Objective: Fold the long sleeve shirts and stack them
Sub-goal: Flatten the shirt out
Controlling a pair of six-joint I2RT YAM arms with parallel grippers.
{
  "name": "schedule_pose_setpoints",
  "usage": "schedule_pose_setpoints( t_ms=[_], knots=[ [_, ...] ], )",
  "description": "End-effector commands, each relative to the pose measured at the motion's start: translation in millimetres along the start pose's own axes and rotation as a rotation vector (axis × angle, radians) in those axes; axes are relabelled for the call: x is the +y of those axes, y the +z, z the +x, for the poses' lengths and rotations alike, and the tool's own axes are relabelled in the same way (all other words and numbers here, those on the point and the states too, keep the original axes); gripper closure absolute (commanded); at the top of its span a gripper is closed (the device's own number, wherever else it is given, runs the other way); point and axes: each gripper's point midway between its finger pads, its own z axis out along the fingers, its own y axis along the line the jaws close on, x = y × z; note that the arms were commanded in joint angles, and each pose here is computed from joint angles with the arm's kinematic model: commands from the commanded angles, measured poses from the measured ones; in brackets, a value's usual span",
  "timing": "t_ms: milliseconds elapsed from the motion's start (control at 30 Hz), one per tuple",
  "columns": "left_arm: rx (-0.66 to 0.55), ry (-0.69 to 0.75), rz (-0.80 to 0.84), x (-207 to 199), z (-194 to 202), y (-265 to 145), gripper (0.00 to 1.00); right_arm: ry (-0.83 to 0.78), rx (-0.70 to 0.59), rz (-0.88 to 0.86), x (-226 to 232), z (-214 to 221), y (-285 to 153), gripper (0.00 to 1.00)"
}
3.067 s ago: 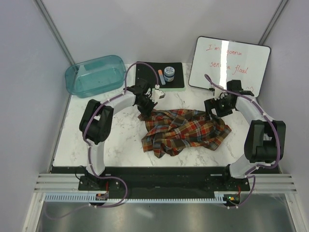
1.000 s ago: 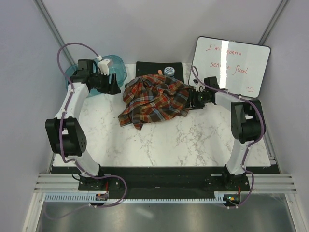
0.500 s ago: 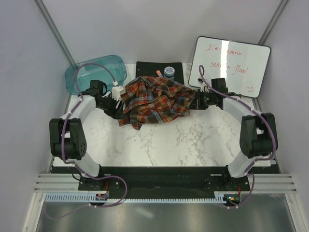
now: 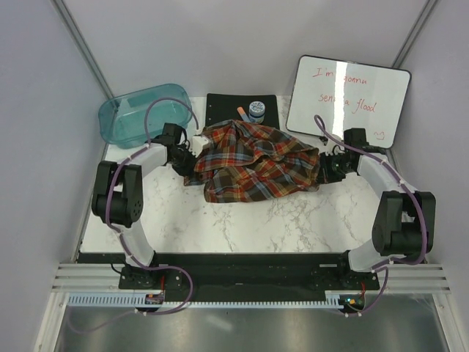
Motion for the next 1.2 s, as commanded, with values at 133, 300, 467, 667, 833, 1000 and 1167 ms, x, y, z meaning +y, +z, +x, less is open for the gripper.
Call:
schedule_pose_setpoints(
  t_ms=[133, 300, 467, 667, 833, 1000, 1167],
  knots=[
    [-0.356, 0.106, -0.095, -6.5, -118.8, -141.6, 0.98, -0.159, 0.061, 0.062, -16.1, 11.5, -27.5, 0.4],
    [-0.502, 0.205, -0.053, -53.2, -173.6, -206.5, 0.98, -0.277, -0.104, 0.068, -7.8, -36.5, -51.5, 0.14],
    [-0.612, 0.216, -0.004, -86.2, -218.6, -243.5, 0.98, -0.434, -0.405, -0.024, 25.3, -88.2, -65.6, 0.02],
    [-0.737, 0.194, -0.03, -84.6, -262.2, -288.7, 0.98, -0.717, -0.618, -0.102, 87.8, -111.4, -54.9, 0.02],
    [-0.809, 0.213, -0.044, -86.3, -285.4, -314.4, 0.98, -0.823, -0.668, -0.139, 117.6, -117.1, -36.9, 0.02],
    [-0.813, 0.2, -0.039, -84.5, -291.2, -312.1, 0.98, -0.878, -0.688, -0.145, 127.1, -123.4, -19.7, 0.03],
    [-0.83, 0.207, -0.025, -88.4, -293.7, -316.8, 0.98, -0.882, -0.737, -0.065, 127.0, -149.2, -9.2, 0.06]
  ],
)
